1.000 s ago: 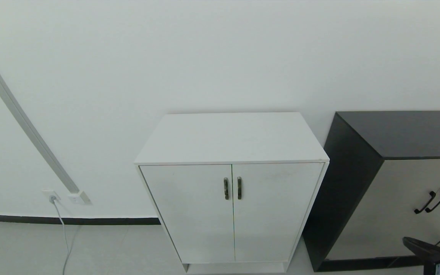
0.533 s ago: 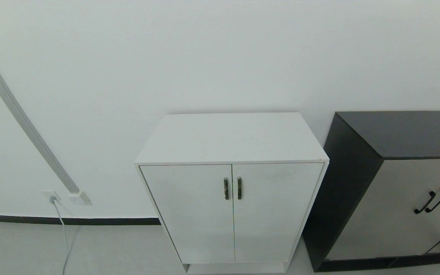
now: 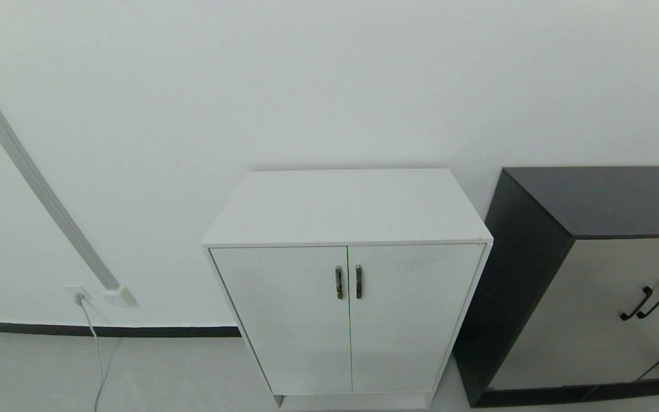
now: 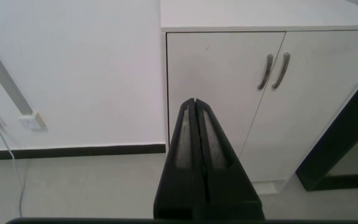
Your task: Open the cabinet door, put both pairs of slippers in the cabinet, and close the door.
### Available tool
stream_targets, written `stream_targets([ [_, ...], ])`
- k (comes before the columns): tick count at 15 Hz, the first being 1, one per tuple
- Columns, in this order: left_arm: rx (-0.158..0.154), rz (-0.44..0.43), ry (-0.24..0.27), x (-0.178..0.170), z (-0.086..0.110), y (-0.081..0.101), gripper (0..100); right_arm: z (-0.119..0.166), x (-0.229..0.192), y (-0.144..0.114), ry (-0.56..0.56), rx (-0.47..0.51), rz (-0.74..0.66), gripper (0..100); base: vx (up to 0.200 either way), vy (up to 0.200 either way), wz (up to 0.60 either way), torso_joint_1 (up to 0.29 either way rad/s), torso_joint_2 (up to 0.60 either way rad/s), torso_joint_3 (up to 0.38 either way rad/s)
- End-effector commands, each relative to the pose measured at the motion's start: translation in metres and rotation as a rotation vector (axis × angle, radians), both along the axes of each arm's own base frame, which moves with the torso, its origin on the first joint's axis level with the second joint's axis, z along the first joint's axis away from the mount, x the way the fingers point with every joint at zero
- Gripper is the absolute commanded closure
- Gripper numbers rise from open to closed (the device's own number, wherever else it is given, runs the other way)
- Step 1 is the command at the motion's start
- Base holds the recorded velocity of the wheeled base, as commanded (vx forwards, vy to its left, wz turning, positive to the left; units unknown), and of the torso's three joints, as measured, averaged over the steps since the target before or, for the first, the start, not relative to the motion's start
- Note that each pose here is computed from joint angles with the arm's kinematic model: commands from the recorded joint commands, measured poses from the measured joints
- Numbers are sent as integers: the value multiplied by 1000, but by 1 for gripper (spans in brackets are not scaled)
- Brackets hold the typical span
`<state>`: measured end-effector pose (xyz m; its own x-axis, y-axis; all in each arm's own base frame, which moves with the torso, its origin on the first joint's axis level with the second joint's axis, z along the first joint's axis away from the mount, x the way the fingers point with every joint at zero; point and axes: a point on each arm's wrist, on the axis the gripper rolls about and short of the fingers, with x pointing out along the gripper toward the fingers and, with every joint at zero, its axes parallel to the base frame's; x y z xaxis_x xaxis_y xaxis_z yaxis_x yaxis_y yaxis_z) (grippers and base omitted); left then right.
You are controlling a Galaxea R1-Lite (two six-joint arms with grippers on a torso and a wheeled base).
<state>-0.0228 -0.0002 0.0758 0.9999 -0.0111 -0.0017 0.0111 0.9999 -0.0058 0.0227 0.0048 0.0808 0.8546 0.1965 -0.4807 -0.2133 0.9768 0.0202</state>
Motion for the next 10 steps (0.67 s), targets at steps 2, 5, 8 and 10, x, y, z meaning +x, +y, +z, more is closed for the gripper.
stream_targets([
  [2,0,0,0,0,0,0,100,1,-3,0,-37,8,-2,100,0,0,0,0,0,0],
  [5,0,0,0,0,0,0,100,0,-4,0,-36,9,-7,100,0,0,0,0,0,0],
  [8,-2,0,0,0,0,0,100,2,-7,-1,-89,-17,14,100,0,0,0,0,0,0],
  [10,-2,0,0,0,0,0,100,1,-8,-1,-102,-39,90,100,0,0,0,0,0,0],
])
